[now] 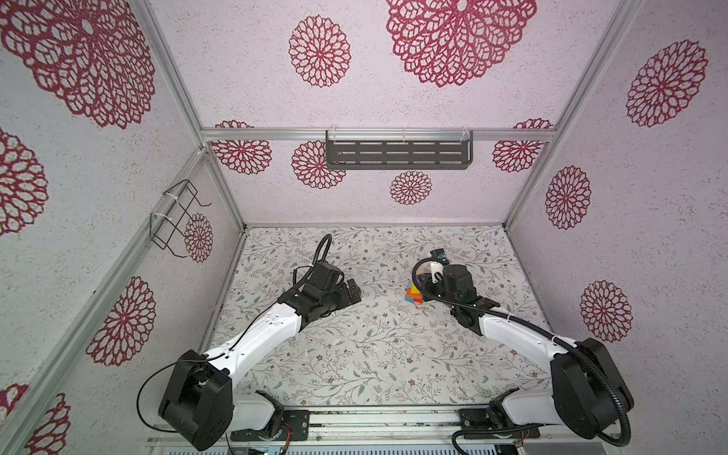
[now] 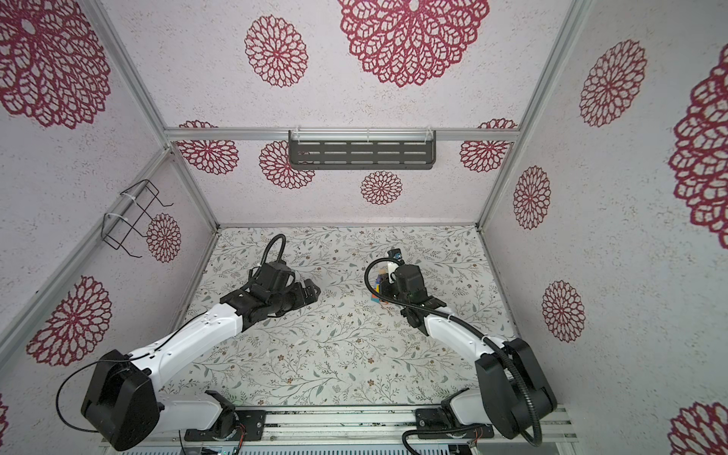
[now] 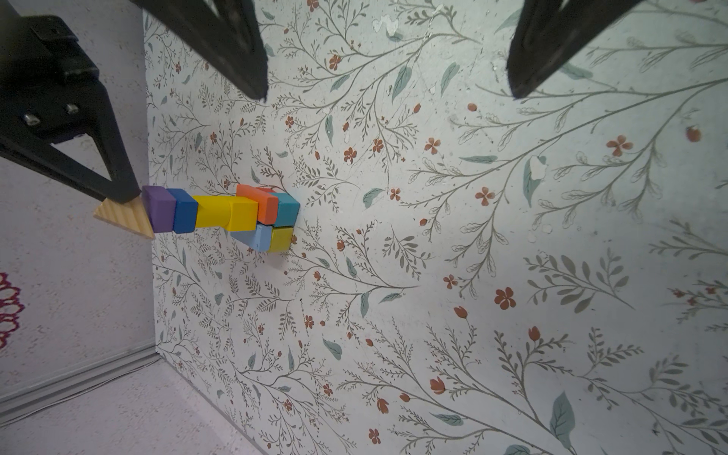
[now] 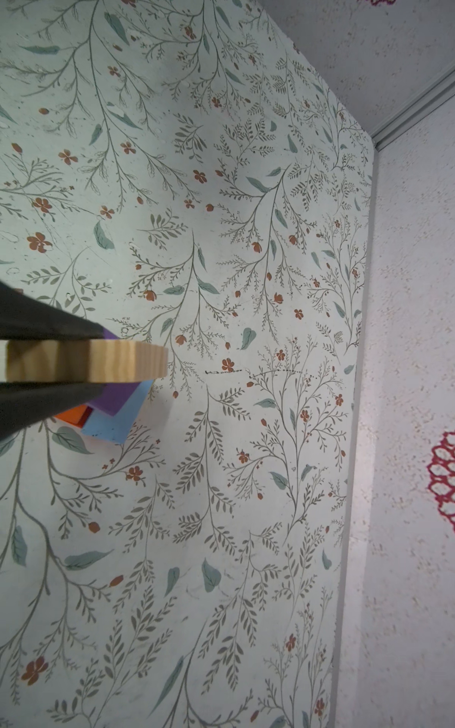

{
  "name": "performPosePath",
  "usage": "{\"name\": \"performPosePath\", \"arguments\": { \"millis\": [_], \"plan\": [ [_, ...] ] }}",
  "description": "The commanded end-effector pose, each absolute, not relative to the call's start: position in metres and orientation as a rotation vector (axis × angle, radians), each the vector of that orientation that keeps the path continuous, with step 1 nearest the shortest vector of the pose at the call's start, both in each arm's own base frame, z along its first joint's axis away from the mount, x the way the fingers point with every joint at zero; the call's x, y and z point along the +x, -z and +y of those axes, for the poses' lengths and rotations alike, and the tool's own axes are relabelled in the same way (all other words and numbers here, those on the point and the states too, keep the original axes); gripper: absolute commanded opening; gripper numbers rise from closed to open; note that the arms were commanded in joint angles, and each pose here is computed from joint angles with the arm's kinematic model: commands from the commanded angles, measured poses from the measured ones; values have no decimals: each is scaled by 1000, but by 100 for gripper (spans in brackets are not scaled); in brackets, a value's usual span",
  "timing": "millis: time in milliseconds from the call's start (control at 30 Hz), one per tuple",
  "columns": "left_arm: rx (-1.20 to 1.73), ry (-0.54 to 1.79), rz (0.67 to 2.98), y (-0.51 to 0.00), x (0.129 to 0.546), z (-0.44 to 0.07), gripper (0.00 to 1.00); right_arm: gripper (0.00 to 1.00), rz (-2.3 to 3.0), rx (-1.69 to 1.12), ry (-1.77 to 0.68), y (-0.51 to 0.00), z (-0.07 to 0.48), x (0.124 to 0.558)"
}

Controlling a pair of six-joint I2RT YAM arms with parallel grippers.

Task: Build the wood block tower
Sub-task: 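Lower the wooden wedge onto the purple cube with the right gripper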

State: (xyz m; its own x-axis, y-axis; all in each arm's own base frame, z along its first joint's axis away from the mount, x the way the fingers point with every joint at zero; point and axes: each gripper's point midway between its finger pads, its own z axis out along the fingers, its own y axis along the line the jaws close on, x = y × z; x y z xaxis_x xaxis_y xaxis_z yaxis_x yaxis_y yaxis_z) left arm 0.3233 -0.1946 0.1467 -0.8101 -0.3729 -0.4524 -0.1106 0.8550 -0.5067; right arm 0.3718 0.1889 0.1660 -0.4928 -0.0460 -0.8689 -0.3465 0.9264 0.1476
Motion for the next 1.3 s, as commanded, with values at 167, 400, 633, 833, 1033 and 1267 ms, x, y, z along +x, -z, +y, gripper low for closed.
{"name": "performPosePath", "arguments": {
  "millis": [167,400,633,833,1033,1267],
  "plan": [
    [-382,655,2458,-152,328,-196,97,23,2021,-285,-369,-176,187,372],
    [-384,656,2459,-152,328,-196,97,35,2019,-281,-361,-177,185,372],
    [-386,657,2458,-152,328,-196,97,37,2014,-282,-364,-180,186,372],
    [-388,657,2457,-152,327,-195,97,49,2015,-289,-365,-179,186,371],
    [-392,660,2447,-155,326,-194,97,61,2003,-295,-367,-185,186,371],
    [-387,653,2437,-158,326,-192,97,76,1981,-299,-369,-197,186,369]
  ]
}}
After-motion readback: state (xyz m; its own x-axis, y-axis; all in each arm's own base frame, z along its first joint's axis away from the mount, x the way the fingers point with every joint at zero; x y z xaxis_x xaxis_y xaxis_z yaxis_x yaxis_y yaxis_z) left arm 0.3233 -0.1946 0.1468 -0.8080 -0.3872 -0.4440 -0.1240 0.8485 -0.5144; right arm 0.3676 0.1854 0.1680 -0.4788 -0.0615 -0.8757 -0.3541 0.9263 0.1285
